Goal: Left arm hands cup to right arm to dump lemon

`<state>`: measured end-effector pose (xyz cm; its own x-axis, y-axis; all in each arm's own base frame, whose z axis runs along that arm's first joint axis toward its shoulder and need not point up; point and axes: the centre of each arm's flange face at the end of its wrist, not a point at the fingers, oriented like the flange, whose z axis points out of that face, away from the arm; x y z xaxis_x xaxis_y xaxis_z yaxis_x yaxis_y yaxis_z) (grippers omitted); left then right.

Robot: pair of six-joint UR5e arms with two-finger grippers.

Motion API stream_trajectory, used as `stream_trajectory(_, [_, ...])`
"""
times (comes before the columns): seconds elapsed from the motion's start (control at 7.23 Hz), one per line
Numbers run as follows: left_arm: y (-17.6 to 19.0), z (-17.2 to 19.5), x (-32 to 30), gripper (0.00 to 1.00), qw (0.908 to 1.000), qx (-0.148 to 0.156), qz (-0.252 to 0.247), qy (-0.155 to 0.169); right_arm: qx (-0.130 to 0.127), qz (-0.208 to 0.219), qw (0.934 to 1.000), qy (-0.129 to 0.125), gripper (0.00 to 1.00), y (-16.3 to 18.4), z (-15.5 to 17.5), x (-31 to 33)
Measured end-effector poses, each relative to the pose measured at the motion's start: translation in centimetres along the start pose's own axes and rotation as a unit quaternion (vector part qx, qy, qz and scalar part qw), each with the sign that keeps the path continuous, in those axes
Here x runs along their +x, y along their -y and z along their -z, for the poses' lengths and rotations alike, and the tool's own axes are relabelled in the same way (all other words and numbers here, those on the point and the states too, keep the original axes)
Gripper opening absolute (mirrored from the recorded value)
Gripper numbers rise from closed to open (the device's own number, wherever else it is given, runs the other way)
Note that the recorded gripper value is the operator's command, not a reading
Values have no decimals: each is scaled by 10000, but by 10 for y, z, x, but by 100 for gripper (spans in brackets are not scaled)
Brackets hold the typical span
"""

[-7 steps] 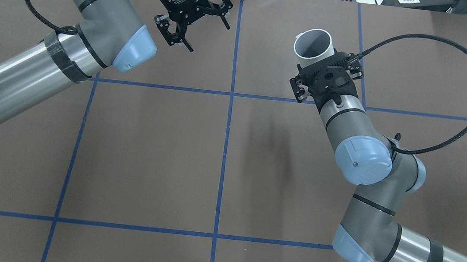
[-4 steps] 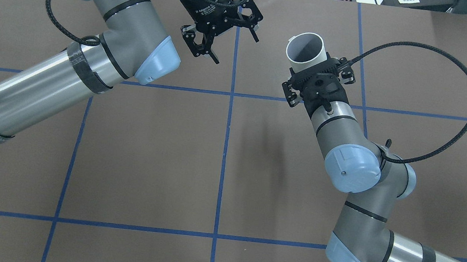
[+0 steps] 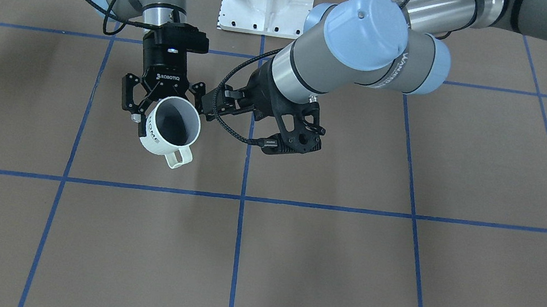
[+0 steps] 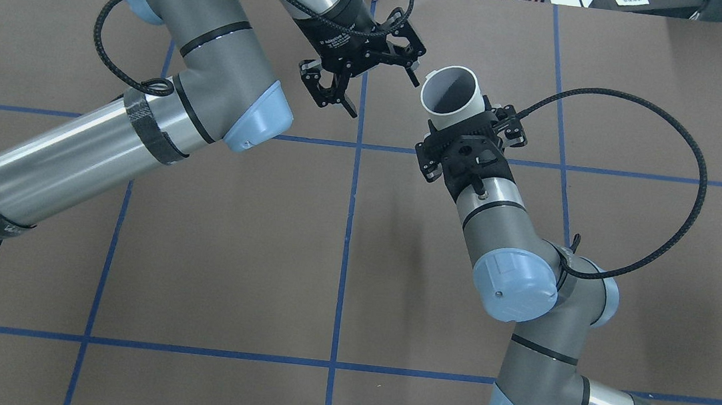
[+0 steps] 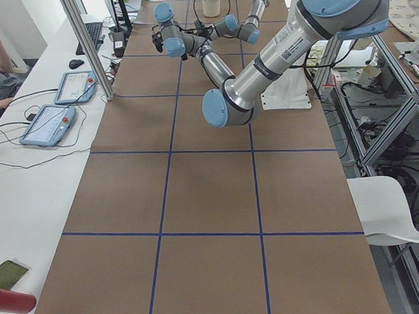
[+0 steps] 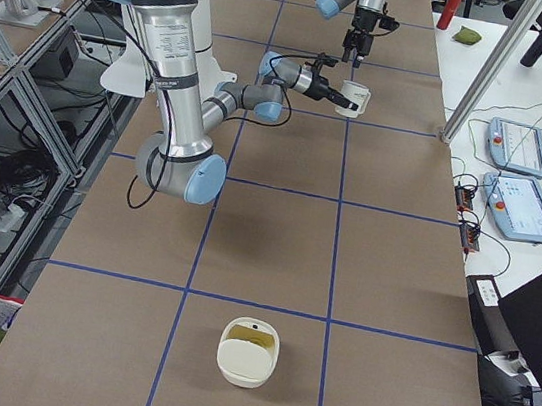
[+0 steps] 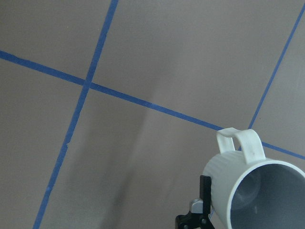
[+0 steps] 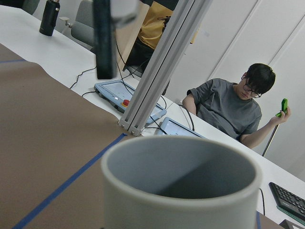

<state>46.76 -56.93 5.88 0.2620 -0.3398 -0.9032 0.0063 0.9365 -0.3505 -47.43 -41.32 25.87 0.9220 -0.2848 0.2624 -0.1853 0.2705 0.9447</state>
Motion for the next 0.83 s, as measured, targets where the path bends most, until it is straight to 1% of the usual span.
stream_trajectory(0.41, [3,-13,9,96,9999,-29,-89,-55,15,50,10000,-33,6,-4,6,-11])
stream_trajectory(0.55, [3,-14,13,93,9999,-30,-101,-66,15,53,10000,-34,6,-5,7,-12])
stream_trajectory(0.83, [3,-21,23,82,9999,-58,-98,-44,19,49,10000,-30,6,-4,7,-13])
